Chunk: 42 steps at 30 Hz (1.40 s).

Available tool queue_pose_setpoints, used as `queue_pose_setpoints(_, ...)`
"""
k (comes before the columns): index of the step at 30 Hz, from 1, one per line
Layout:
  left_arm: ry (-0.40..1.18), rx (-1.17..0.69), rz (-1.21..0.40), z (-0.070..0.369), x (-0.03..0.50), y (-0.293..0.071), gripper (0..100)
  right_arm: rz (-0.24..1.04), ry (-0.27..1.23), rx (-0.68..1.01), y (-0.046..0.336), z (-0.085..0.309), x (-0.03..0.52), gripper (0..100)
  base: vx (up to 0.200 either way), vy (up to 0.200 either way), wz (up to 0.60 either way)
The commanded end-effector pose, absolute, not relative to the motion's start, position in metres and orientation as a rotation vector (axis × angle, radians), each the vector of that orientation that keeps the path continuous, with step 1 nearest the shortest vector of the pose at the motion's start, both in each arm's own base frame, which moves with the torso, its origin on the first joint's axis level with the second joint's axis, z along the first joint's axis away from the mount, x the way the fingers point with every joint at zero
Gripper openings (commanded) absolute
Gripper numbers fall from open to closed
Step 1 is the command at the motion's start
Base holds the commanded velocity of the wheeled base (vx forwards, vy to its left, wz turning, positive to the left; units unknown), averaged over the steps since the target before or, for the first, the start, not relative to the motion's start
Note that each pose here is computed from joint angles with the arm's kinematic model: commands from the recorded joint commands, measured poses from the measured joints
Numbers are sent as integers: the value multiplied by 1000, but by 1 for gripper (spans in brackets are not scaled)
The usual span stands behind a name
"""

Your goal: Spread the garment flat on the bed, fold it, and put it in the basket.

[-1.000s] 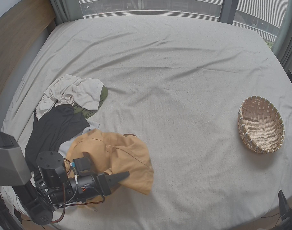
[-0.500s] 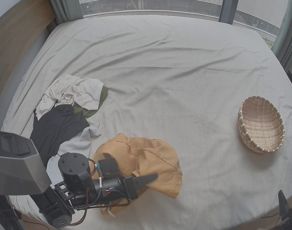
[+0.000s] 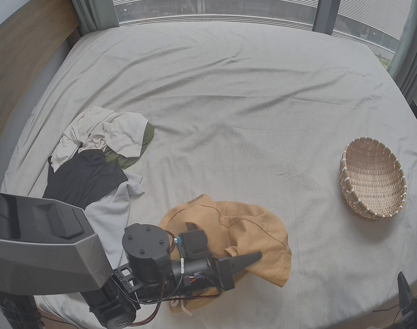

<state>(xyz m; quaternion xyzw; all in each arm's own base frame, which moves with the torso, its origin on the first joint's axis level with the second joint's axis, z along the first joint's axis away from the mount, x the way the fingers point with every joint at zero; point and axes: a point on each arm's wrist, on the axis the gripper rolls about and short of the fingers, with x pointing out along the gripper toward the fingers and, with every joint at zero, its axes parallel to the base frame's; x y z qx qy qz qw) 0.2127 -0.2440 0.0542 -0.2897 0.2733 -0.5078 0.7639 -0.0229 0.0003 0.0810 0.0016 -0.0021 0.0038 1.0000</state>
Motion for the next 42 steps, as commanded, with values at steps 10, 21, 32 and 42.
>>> queue_pose_setpoints(10,634,-618,-1090,39,211,-252,100,9,-3,3,0,76,-23,100,0,0,0)
queue_pose_setpoints(21,683,-651,-1025,75,150,-191,100,9,-3,3,0,76,-23,100,0,0,0)
queue_pose_setpoints(32,626,-694,-814,94,131,-132,100,8,0,3,0,76,-23,100,0,0,0)
queue_pose_setpoints(42,864,-636,-632,63,132,-124,100,8,-2,2,0,76,-23,100,0,0,0)
